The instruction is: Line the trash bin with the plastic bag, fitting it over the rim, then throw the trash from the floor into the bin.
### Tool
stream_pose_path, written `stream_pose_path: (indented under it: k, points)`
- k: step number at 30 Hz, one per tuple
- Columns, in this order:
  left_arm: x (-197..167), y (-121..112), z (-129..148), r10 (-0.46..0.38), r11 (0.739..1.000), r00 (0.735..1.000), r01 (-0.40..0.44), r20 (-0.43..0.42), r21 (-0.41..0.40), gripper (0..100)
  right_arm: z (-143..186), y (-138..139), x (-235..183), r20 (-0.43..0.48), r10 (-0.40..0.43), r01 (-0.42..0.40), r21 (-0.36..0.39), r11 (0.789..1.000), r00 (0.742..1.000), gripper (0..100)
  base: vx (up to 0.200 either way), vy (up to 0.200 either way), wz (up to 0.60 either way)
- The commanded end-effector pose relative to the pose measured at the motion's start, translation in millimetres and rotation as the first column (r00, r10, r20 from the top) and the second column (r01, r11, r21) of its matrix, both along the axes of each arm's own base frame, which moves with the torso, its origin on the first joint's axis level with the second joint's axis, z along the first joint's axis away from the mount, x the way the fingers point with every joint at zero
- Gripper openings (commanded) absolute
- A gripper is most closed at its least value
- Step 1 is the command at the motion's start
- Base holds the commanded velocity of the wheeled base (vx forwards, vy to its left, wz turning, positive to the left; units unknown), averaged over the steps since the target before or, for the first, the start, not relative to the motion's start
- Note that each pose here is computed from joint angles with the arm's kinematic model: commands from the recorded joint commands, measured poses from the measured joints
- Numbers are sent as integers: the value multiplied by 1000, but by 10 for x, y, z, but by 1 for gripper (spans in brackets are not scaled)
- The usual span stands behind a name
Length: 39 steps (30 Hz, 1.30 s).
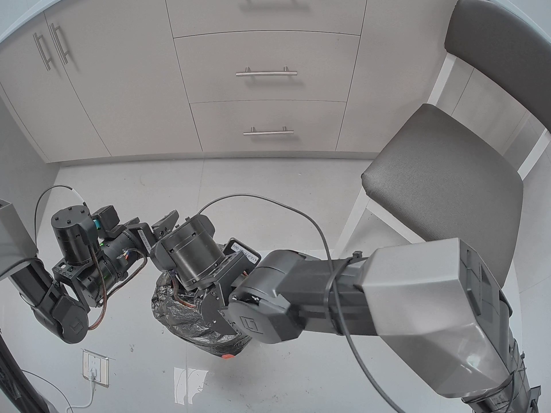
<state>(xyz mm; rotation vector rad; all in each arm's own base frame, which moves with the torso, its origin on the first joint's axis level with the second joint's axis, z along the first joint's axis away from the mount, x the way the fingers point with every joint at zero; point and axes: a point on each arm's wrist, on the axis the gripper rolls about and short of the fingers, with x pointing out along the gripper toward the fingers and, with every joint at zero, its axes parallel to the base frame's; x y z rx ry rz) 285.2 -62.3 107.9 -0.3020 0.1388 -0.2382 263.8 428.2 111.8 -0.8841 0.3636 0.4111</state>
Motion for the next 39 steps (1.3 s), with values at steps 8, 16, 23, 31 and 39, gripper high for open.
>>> stream_pose_path:
  k: [8, 16, 23, 31, 39]
  points:
    - [-2, 0, -3, 0, 1000, 1000, 0, -2, 0, 100, -75, 288, -462, -2, 106, -106, 11, 994, 994, 0, 0, 0, 0]
    - [-4, -4, -11, -2, 1000, 1000, 2, -4, 2, 100, -156, 354, -416, 26, 108, -109, 57, 992, 994, 0, 0, 0, 0]
    - [-8, -8, -14, -3, 1000, 1000, 3, -5, 4, 100, -105, 371, -391, 53, 105, -110, 102, 989, 993, 0, 0, 0, 0]
    - [-13, -12, -11, -5, 1000, 1000, 5, -3, 5, 100, -62, 362, -343, 72, 95, -104, 130, 986, 993, 0, 0, 0, 0]
    - [-11, -12, -15, -5, 1000, 1000, 5, -5, 5, 100, -57, 370, -323, 80, 96, -107, 152, 982, 992, 0, 0, 0, 0]
